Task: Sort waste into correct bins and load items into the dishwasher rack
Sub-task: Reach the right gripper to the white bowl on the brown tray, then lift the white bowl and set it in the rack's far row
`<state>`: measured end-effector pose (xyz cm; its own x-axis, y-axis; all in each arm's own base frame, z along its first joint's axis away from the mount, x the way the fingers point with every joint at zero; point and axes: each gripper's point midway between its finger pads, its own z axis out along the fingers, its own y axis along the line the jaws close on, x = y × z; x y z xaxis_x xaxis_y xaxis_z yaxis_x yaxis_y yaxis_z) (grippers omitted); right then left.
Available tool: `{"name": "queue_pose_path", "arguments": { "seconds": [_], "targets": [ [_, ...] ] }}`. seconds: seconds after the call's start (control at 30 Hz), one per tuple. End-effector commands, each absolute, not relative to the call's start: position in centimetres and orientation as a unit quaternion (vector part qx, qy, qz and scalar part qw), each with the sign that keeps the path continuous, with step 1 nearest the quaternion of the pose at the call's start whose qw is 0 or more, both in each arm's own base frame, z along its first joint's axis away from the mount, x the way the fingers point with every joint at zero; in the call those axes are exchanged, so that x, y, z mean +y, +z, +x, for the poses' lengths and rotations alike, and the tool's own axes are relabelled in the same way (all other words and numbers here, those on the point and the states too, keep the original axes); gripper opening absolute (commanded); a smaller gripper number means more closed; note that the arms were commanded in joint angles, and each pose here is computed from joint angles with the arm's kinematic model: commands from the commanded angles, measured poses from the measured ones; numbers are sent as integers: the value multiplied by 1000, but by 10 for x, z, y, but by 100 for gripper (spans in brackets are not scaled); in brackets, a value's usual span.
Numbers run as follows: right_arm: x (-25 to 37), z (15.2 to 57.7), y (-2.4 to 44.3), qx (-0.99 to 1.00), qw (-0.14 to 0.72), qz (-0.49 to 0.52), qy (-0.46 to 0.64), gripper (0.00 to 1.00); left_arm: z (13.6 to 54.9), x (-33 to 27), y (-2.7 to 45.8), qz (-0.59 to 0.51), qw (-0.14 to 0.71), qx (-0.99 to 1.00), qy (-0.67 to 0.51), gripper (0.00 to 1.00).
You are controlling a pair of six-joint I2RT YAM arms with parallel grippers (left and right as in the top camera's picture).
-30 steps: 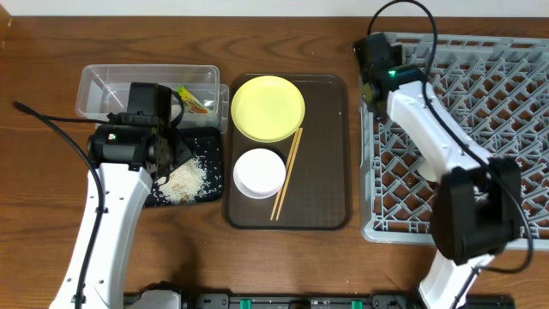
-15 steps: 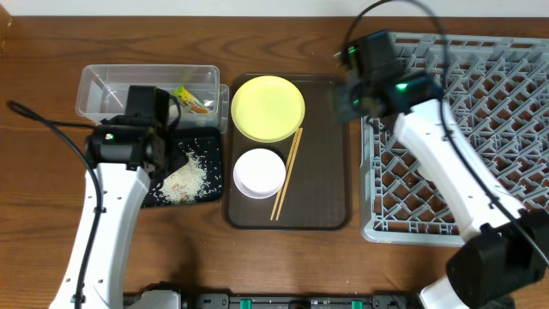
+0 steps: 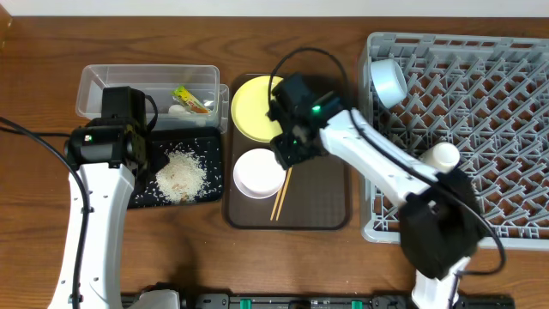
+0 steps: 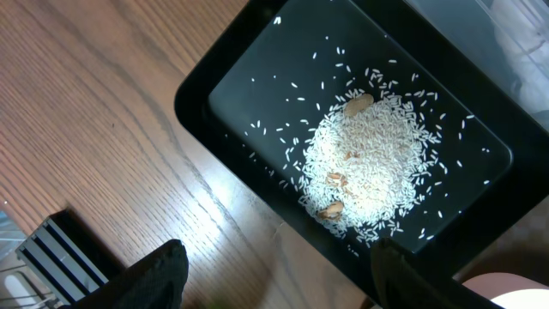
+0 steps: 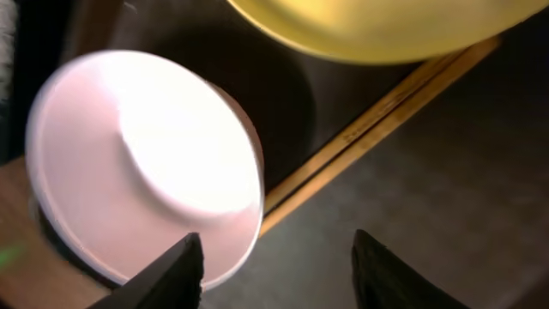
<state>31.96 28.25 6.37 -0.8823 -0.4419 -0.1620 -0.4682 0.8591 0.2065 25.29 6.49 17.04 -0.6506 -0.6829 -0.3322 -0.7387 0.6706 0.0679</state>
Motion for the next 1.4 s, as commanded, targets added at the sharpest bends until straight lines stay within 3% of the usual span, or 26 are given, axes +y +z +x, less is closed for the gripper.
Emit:
{"name": "queue_pose_path", "arguments": {
  "seconds": [0.0, 0.07, 0.17, 0.33, 0.63, 0.87, 1.13, 1.37],
  "targets": [
    [287, 310, 38, 968, 20, -223, 112, 47, 252, 70, 171, -401, 141, 898, 110, 71],
    [287, 308, 28, 969, 10, -223, 107, 36, 252, 70, 171, -401, 141, 898, 110, 71],
    [289, 311, 22, 970, 12, -216, 109, 31, 252, 69, 171, -401, 141, 898, 110, 71],
    [293, 318, 24, 972, 26, -205, 116, 2, 252, 69, 171, -401, 141, 898, 110, 71],
    [271, 336, 46, 976, 46, -174, 121, 1, 252, 69, 171, -401, 141, 898, 109, 71],
    [206, 390, 130, 971, 187, -123, 77, 1, 252, 69, 171, -402, 141, 898, 109, 71],
    [80, 453, 246, 910, 395, -64, -112, 1, 255, 69, 171, -402, 146, 898, 106, 71],
    [-16, 482, 297, 842, 437, -50, -314, 1, 256, 69, 171, -402, 148, 897, 105, 71]
  ]
}}
